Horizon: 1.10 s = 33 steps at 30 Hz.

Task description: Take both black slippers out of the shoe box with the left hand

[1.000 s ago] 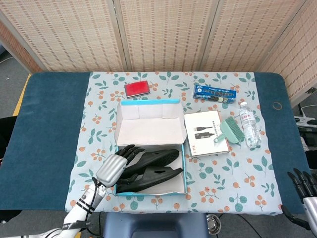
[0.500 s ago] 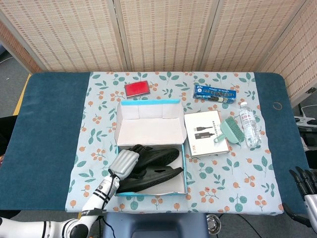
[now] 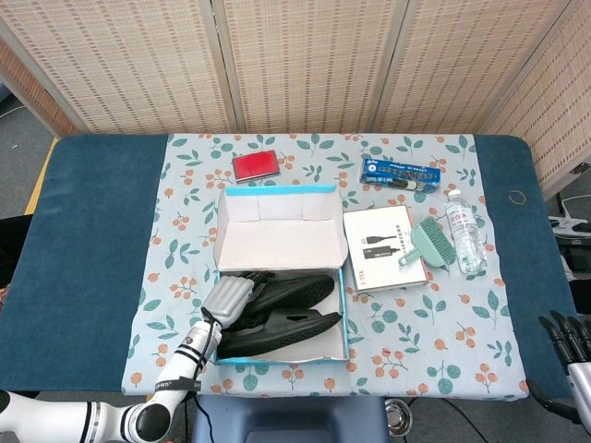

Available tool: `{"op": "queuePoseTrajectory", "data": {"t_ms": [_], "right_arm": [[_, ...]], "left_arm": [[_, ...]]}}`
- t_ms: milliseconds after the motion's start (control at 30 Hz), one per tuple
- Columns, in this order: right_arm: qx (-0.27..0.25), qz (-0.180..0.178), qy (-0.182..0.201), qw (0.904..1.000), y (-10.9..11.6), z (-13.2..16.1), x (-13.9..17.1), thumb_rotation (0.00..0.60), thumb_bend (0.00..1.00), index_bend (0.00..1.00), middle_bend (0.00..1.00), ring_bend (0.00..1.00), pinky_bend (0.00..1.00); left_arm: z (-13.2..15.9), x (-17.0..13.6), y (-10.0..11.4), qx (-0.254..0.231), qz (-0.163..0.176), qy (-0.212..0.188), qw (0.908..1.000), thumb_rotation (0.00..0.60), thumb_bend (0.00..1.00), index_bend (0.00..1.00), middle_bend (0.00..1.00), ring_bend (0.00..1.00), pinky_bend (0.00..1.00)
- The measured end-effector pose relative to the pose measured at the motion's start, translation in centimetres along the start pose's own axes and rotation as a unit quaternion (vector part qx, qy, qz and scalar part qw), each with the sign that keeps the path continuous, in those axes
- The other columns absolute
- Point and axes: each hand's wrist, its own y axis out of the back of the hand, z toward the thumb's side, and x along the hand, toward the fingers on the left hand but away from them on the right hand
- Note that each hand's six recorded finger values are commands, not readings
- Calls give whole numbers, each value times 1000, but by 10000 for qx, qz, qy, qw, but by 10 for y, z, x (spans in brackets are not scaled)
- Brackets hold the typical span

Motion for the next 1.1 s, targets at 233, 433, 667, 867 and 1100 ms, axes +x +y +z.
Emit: {"op": "queuePoseTrajectory", "data": {"t_ms": [233, 433, 667, 867, 1100], "right_arm": [[-1, 5, 11, 10000, 0, 0, 1, 457, 217, 0, 0, 0, 0], [-17, -8, 1, 10000, 1, 0, 2, 456, 217, 0, 0, 0, 0], [-27, 16, 9, 10000, 1, -1, 3, 456, 217, 0, 0, 0, 0], [-10, 80, 26, 10000, -1, 1, 3, 456, 217, 0, 0, 0, 0], [-7, 108, 63, 9999, -2, 4, 4, 456, 217, 0, 0, 0, 0]], "left_arm": [[-6, -2, -4, 238, -406, 261, 9986, 600, 311, 211, 289, 243, 474], [-9, -3, -6, 663, -531, 408, 9956, 600, 432, 486, 488, 389, 568], [-7, -4, 2, 951, -128, 481, 9942, 600, 656, 625, 622, 477, 631], [5, -13, 8, 1148, 357, 81, 9927, 600, 711, 665, 656, 494, 637], [15, -28, 20, 1445, 1093, -408, 9826, 600, 749, 677, 668, 498, 638]]}}
